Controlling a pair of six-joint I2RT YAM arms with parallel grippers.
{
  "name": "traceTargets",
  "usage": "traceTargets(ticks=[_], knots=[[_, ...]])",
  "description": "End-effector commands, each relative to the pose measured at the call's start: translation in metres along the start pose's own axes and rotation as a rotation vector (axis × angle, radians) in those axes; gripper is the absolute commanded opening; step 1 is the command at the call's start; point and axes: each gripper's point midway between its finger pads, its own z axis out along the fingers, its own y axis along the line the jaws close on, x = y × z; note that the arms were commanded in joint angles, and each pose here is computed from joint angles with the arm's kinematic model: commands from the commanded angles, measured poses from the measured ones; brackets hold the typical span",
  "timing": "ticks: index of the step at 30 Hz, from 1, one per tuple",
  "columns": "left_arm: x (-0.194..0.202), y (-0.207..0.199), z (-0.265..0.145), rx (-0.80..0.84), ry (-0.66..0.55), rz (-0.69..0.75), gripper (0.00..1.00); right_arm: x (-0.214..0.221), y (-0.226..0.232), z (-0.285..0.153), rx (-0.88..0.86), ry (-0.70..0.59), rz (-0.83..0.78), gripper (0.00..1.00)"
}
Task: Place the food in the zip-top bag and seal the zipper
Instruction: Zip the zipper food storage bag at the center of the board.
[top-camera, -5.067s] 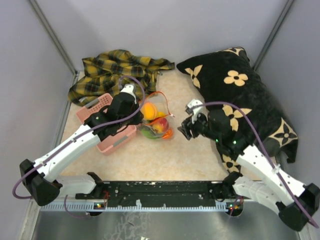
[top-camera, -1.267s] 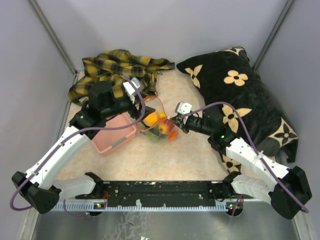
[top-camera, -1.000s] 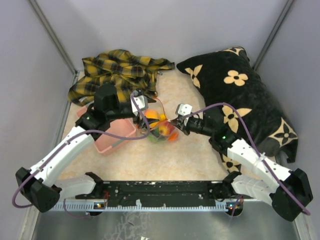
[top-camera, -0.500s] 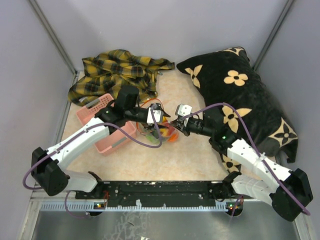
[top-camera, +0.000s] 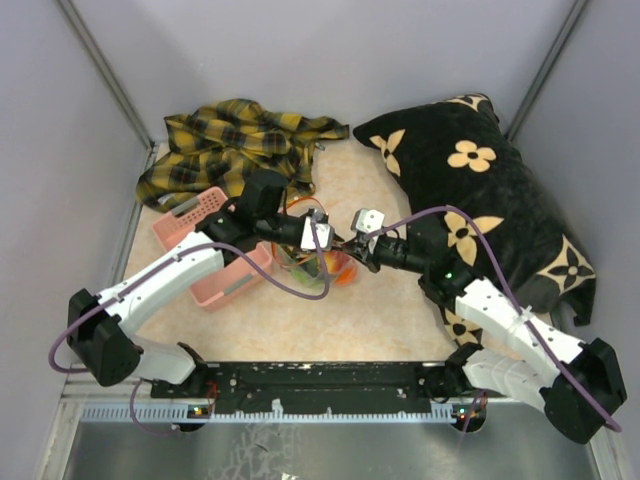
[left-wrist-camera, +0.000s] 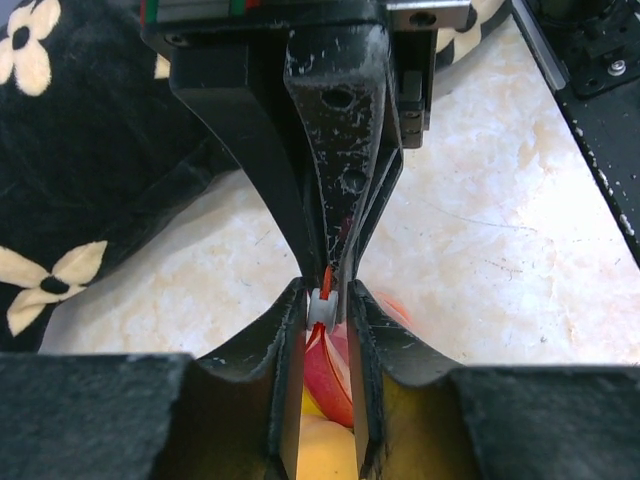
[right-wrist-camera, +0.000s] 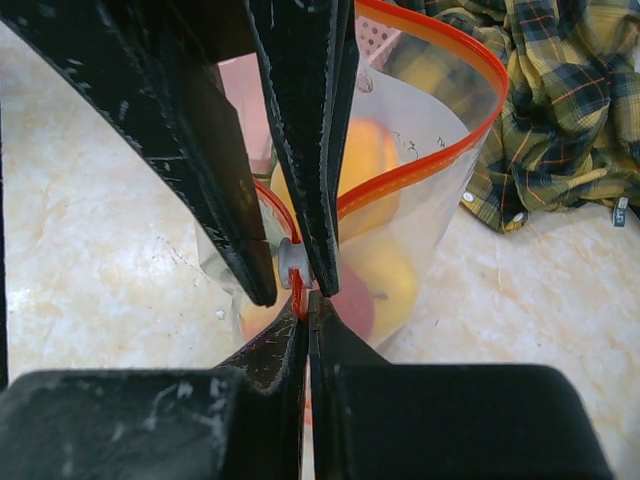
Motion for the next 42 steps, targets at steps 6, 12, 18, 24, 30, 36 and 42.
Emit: traceTargets(ticks=[6, 12, 18, 24, 30, 36, 42], knots=[[0.007, 0.004, -0.006, -0.028, 0.068, 0.016, 0.26, -0.052, -0.014, -0.013, 0.059, -0.132, -0.071, 0.00], [0.005, 0.004, -0.009, -0.039, 0.068, 0.021, 0.14, -0.050, -0.016, -0.014, 0.071, -0.125, -0.065, 0.00], [-0.002, 0.005, -0.009, -0.050, 0.039, 0.016, 0.27, -0.047, -0.015, -0.013, 0.064, -0.117, -0.062, 0.00], [-0.017, 0.004, -0.005, -0.019, -0.032, 0.014, 0.32, -0.046, -0.014, -0.011, 0.055, -0.114, -0.060, 0.00], [-0.005, 0.003, 0.002, 0.006, -0.005, -0.025, 0.26, -0.045, -0.013, -0.012, 0.053, -0.111, -0.063, 0.00], [0.001, 0.004, -0.005, -0.015, 0.050, -0.017, 0.06, -0.042, -0.015, -0.016, 0.084, -0.107, -0.065, 0.00], [0.020, 0.012, -0.020, -0.094, 0.175, -0.021, 0.00, -0.040, -0.014, -0.023, 0.101, -0.097, -0.068, 0.00]])
